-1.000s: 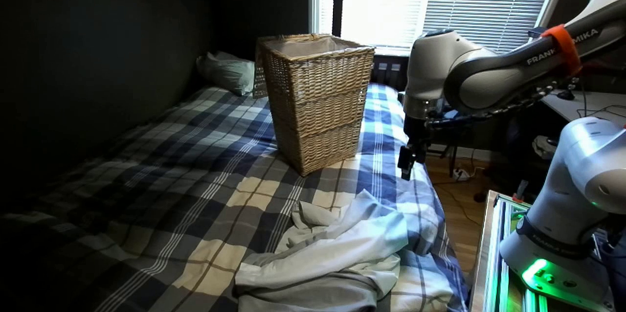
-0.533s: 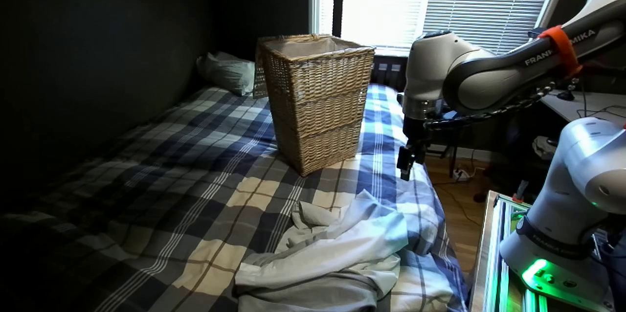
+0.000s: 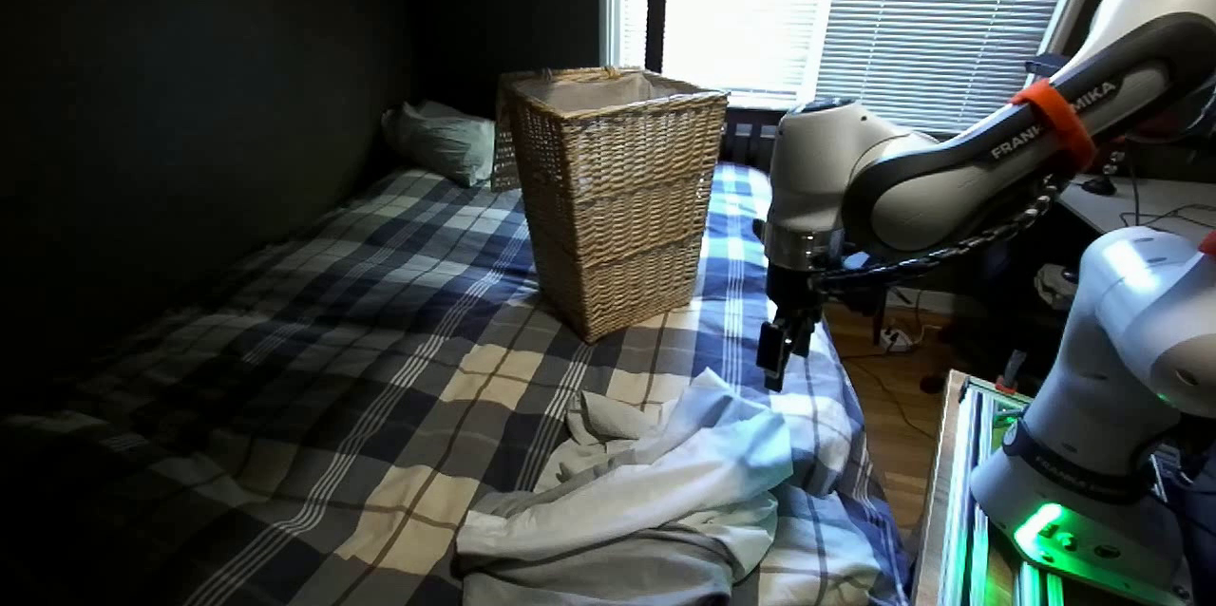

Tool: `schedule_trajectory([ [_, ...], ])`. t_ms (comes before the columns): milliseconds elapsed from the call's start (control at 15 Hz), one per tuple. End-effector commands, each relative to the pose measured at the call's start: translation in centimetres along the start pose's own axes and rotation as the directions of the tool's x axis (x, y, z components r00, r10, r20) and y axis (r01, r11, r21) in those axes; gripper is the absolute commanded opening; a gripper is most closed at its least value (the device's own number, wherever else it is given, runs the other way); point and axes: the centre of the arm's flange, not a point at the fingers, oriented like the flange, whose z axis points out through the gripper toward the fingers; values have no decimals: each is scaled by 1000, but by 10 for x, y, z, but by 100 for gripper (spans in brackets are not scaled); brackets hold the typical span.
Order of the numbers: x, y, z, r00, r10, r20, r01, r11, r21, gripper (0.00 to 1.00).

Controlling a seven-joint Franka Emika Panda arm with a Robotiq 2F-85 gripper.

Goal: Put the white cloth in the laundry basket

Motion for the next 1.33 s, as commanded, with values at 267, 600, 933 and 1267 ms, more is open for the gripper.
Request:
schedule_trajectory([
  [267,19,-38,83,1000,7,1,-7,999,41,100],
  [600,22,-53,121,998,-63,-11,63,997,41,100],
  [933,22,-70,139,979,-170,-113,166,985,-46,100],
  [1267,28,-77,144,942,-257,-215,236,964,-120,83],
])
